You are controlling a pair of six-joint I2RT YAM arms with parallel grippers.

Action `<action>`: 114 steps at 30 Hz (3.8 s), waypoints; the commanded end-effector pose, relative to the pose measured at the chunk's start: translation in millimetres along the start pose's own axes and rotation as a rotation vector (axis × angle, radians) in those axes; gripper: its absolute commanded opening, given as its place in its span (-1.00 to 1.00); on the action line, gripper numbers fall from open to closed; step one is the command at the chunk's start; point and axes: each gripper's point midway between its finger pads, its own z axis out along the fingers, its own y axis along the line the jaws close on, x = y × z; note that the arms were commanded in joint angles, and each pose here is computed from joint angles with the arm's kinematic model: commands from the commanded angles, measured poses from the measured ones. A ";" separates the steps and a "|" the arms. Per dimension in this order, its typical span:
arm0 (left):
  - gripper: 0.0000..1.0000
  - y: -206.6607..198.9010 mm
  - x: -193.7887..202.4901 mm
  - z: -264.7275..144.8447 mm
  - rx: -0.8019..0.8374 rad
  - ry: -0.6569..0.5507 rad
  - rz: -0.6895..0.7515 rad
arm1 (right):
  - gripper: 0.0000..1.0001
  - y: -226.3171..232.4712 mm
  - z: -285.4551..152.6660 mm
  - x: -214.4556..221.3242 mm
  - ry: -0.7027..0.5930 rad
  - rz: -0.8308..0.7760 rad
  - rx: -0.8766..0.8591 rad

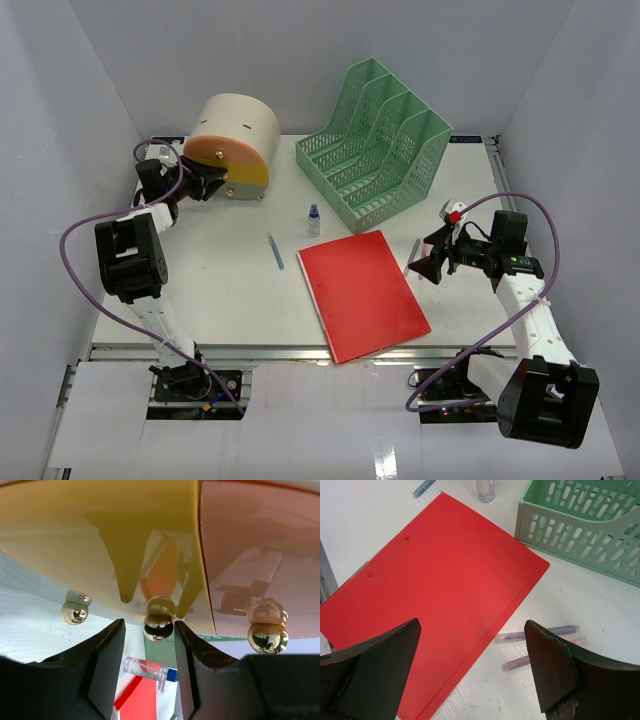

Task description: Organize the desk

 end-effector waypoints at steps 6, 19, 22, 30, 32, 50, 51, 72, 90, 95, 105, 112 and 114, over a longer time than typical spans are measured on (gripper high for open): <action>-0.21 -11.4 -1.9 0.7 -0.011 -0.043 -0.011 | 0.82 0.1 -0.6 -1.0 -0.006 -0.007 -0.003; -0.41 -15.0 35.4 -39.5 -0.027 -0.041 0.055 | 0.82 1.0 -1.6 -2.2 -0.009 -0.011 -0.001; -0.40 -20.2 51.1 -59.6 -0.019 -0.048 0.102 | 0.82 2.0 -1.5 -2.1 -0.009 -0.011 -0.004; 0.19 -6.0 75.4 -74.9 -0.049 -0.017 0.097 | 0.82 -0.2 -0.7 2.8 0.005 0.001 0.002; 0.34 -10.1 72.3 -75.4 -0.049 -0.022 0.105 | 0.82 -2.4 -0.8 5.2 0.015 0.003 0.012; 0.96 -69.9 72.2 -189.8 -0.169 -0.313 0.597 | 0.12 -91.3 -10.0 83.7 0.445 0.360 0.571; 0.96 -71.8 82.1 -193.9 -0.143 -0.302 0.610 | 0.07 -90.4 -4.9 89.3 0.472 0.370 0.568; 0.96 -54.2 141.6 -211.2 -0.057 -0.184 0.721 | -0.14 -107.2 36.6 137.0 0.582 0.656 0.666; 0.96 -53.6 144.8 -208.3 -0.039 -0.163 0.713 | -0.85 -119.2 5.5 152.9 0.658 0.556 0.708; 0.96 -53.6 147.6 -206.9 -0.025 -0.149 0.709 | -0.85 -104.0 22.0 63.7 0.453 0.206 0.409; 0.96 -53.1 147.0 -207.1 -0.028 -0.153 0.707 | -0.85 20.0 106.5 -110.2 0.225 -0.612 -0.132; 0.96 -49.3 142.7 -208.2 -0.063 -0.169 0.701 | -0.85 64.7 225.1 -240.3 0.078 -0.905 -0.129; 0.96 -48.6 140.5 -209.4 -0.076 -0.182 0.701 | -0.85 68.8 262.3 -265.3 0.037 -0.938 -0.098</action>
